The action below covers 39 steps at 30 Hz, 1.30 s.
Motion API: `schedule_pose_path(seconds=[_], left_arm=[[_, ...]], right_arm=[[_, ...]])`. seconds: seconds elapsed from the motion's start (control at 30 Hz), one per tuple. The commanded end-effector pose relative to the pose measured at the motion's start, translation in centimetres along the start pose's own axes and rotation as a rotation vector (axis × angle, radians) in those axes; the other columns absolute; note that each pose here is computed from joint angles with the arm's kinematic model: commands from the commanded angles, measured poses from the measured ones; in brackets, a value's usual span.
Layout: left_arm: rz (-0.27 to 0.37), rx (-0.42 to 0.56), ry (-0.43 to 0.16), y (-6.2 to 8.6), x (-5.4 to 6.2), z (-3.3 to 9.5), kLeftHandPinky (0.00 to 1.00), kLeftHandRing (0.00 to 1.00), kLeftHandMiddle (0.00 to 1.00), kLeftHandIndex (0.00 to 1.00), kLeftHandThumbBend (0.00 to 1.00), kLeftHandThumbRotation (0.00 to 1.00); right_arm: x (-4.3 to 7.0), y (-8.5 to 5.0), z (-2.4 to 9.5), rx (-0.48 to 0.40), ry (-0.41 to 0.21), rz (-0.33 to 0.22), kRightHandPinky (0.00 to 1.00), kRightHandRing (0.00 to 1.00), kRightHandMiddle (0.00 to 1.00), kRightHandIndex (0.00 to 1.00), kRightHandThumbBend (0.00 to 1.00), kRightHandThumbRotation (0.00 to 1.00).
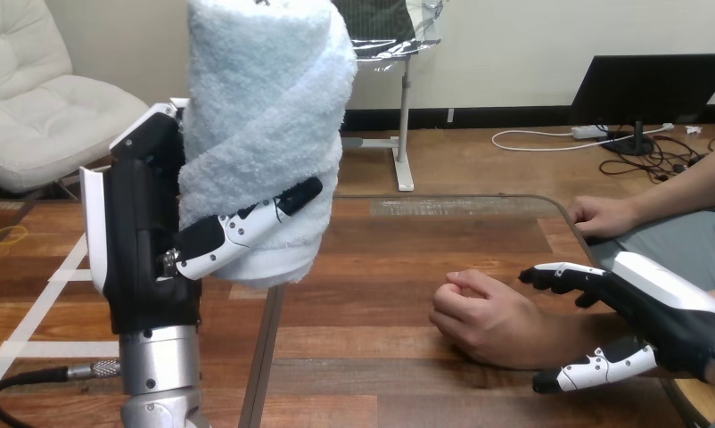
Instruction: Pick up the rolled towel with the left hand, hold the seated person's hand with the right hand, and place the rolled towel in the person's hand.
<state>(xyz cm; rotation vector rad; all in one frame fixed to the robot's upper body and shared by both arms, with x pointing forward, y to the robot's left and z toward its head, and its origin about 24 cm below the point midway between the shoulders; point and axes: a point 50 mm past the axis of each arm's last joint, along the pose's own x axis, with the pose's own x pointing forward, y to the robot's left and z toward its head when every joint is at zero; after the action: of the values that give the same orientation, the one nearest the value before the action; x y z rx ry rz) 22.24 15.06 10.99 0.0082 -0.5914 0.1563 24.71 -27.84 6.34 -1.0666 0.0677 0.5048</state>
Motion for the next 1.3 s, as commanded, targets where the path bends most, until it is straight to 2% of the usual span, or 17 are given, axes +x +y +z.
schedule_pose_path(seconds=[0.0,0.5,1.07,1.17,1.27], left_arm=[[0.014,-0.035,-0.068,-0.2,1.2,1.0,0.19,0.24,0.3,0.37,0.5,0.0],[0.014,-0.037,-0.071,-0.2,1.3,1.0,0.19,0.24,0.3,0.37,0.51,0.0],[0.001,-0.025,-0.079,0.2,1.4,0.9,0.2,0.24,0.3,0.38,0.5,0.0],[-0.002,-0.019,-0.087,0.4,1.4,1.0,0.2,0.24,0.3,0.38,0.5,0.0],[-0.001,-0.017,-0.088,0.4,1.4,1.0,0.2,0.24,0.3,0.38,0.5,0.0]], right_arm=[[0.9,-2.0,0.2,-0.062,-0.003,-0.043,0.79,0.85,0.86,0.86,1.0,0.4],[1.7,-1.8,-0.3,-0.109,0.048,-0.022,0.75,0.85,0.86,0.86,1.0,0.37],[2.6,-2.0,-0.7,-0.171,0.108,-0.018,0.78,0.86,0.86,0.85,1.0,0.35],[3.1,-2.3,-1.2,-0.218,0.165,-0.011,0.75,0.86,0.86,0.85,1.0,0.37],[3.2,-2.3,-1.4,-0.227,0.184,-0.008,0.73,0.86,0.86,0.85,1.0,0.38]])
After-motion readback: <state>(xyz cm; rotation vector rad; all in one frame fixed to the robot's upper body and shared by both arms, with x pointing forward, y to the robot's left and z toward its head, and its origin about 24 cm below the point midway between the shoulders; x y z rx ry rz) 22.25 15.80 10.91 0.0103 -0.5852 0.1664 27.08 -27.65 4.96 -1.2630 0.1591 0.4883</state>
